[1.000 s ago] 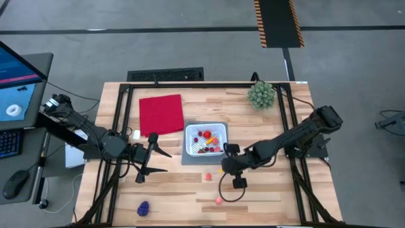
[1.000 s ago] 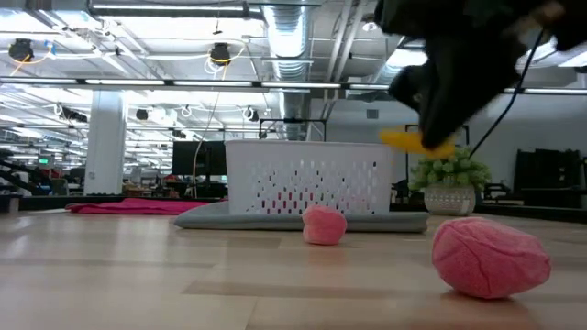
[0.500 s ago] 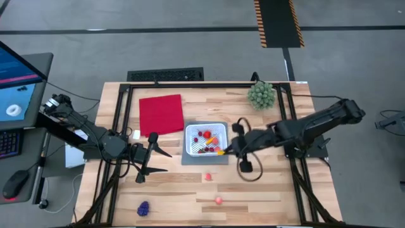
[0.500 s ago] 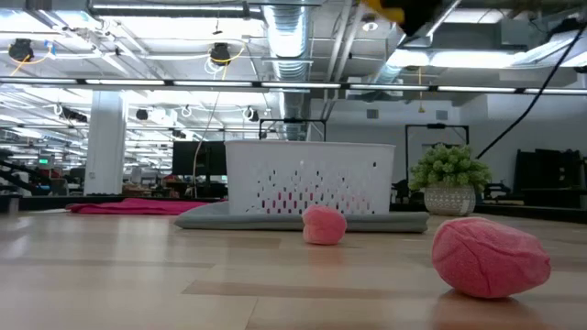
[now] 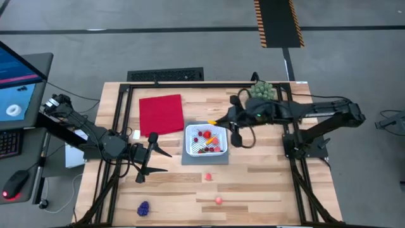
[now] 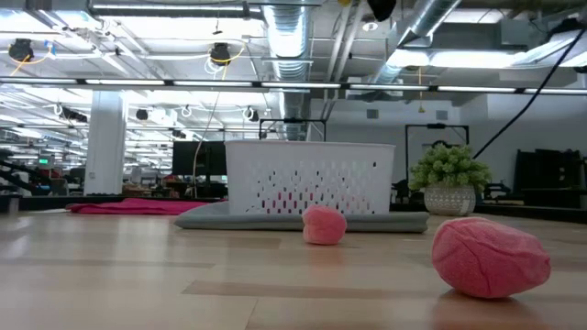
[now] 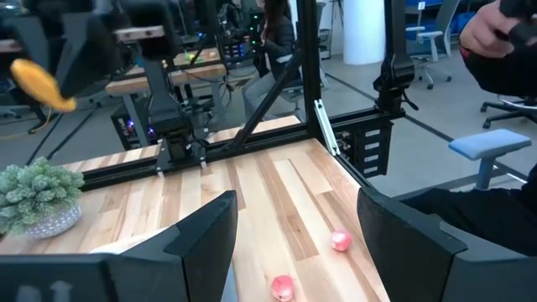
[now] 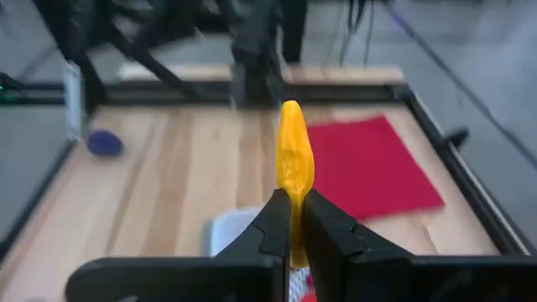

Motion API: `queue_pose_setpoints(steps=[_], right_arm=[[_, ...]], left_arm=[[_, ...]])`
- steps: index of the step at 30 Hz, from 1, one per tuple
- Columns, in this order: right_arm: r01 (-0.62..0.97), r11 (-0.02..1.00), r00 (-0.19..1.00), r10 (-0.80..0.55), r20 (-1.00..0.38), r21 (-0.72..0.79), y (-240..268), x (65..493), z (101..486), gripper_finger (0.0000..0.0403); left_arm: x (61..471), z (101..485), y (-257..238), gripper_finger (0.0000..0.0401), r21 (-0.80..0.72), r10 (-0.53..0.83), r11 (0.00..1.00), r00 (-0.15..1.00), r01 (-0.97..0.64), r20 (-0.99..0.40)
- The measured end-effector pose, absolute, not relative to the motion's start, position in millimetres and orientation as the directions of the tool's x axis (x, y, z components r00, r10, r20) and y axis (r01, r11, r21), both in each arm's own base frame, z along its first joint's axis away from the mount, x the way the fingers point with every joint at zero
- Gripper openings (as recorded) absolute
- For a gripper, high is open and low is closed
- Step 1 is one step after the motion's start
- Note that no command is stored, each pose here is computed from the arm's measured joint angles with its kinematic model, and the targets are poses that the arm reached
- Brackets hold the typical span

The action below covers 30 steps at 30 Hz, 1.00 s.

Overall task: Pick and placing Produce into tupperware
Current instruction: Put the corn into the white basket

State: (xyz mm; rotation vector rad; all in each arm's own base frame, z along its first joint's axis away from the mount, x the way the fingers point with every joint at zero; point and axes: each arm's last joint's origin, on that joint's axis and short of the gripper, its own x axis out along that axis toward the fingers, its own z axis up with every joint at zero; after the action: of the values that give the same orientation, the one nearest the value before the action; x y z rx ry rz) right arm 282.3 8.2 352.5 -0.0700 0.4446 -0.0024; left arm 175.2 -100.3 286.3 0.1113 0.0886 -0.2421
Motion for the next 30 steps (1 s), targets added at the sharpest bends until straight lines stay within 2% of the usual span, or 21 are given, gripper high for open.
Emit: queue_pose_setpoints(steps=[5, 13, 18, 22, 26, 30], right_arm=[[0.012, 0.999, 0.817, -0.028, -0.576, -0.03, -12, 309, 332, 0.0049], [0.058, 0.998, 0.681, -0.018, -0.732, 0.029, -38, 345, 285, 0.0049], [0.066, 0.989, 0.612, 0.063, -0.789, 0.13, -52, 358, 256, 0.0049], [0.076, 0.988, 0.575, 0.067, -0.815, 0.135, -54, 366, 237, 0.0051], [0.091, 0.985, 0.557, 0.071, -0.827, 0.146, -55, 372, 224, 0.0081], [0.105, 0.983, 0.547, 0.07, -0.834, 0.151, -57, 370, 224, 0.0141]], left_arm=[[175, 286, -100, 0.0238, 0.099, -0.234, 0.965, 0.967, 0.244, -0.101], [175, 285, -100, 0.0238, 0.098, -0.234, 0.965, 0.966, 0.245, -0.113], [176, 284, -101, 0.0238, 0.098, -0.234, 0.964, 0.965, 0.246, -0.12], [176, 284, -101, 0.0238, 0.094, -0.233, 0.965, 0.965, 0.245, -0.122], [176, 283, -101, 0.0238, 0.082, -0.233, 0.966, 0.965, 0.244, -0.123], [176, 283, -101, 0.0238, 0.078, -0.233, 0.967, 0.965, 0.244, -0.123]])
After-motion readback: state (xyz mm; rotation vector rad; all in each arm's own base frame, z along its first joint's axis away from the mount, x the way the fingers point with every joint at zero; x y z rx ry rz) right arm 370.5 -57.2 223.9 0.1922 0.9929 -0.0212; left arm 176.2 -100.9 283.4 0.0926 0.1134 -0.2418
